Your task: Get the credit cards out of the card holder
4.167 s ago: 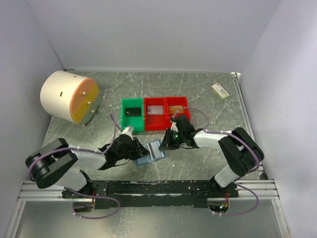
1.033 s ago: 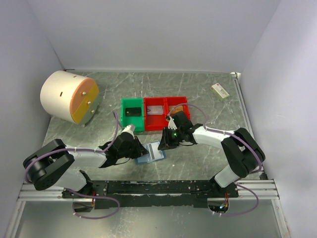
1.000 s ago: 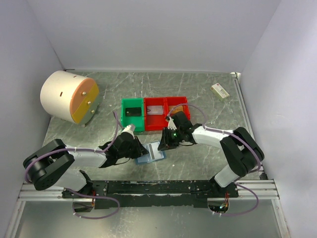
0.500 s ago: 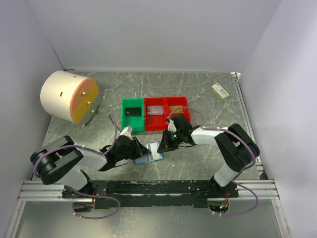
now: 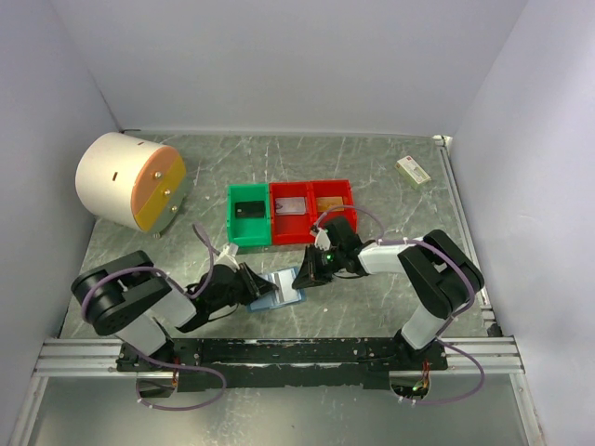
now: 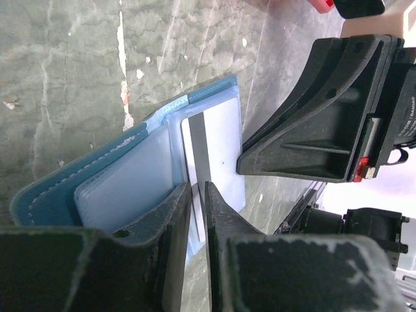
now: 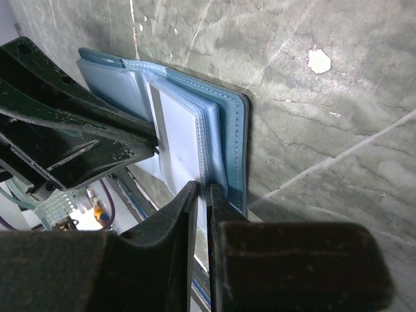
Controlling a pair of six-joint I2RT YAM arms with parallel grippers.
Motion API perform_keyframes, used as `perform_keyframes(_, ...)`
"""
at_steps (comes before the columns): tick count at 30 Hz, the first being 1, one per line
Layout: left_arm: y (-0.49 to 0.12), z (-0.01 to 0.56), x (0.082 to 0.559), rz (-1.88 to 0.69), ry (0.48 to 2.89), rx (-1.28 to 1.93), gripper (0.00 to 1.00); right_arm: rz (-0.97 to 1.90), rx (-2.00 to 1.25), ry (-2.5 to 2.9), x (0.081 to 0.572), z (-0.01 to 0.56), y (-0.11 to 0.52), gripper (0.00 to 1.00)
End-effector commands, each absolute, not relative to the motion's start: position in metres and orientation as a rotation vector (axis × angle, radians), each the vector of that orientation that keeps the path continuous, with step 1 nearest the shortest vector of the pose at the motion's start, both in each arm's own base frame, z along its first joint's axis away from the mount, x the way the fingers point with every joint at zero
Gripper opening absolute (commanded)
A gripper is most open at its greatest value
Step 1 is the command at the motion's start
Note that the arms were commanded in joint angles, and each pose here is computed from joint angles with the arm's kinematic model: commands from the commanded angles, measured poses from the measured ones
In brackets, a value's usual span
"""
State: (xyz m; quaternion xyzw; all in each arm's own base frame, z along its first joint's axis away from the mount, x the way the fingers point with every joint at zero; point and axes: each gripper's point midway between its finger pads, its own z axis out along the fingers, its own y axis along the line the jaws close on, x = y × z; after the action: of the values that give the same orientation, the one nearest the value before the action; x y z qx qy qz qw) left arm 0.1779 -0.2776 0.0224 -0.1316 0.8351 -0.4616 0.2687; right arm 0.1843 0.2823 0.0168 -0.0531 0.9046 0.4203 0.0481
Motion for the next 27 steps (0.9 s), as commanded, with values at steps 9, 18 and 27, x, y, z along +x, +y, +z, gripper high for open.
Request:
perform_keyframes(9,-0.309,0.077,0.173,-1.538,2.046,-0.189,0.18,1.192,-0.112,2.903,0.160,-0.013,0.270,0.09)
perform_keyframes(18,-0.304,0.078,0.176,-1.458,2.067,-0.161,0.26,1.205,-0.112,2.900,0.162,-0.012,0.272,0.09)
perform_keyframes(27,-0.314,0.072,0.175,-1.484,2.098,-0.136,0.20,1.226,-0.114,2.886,0.164,-0.009,0.275,0.09)
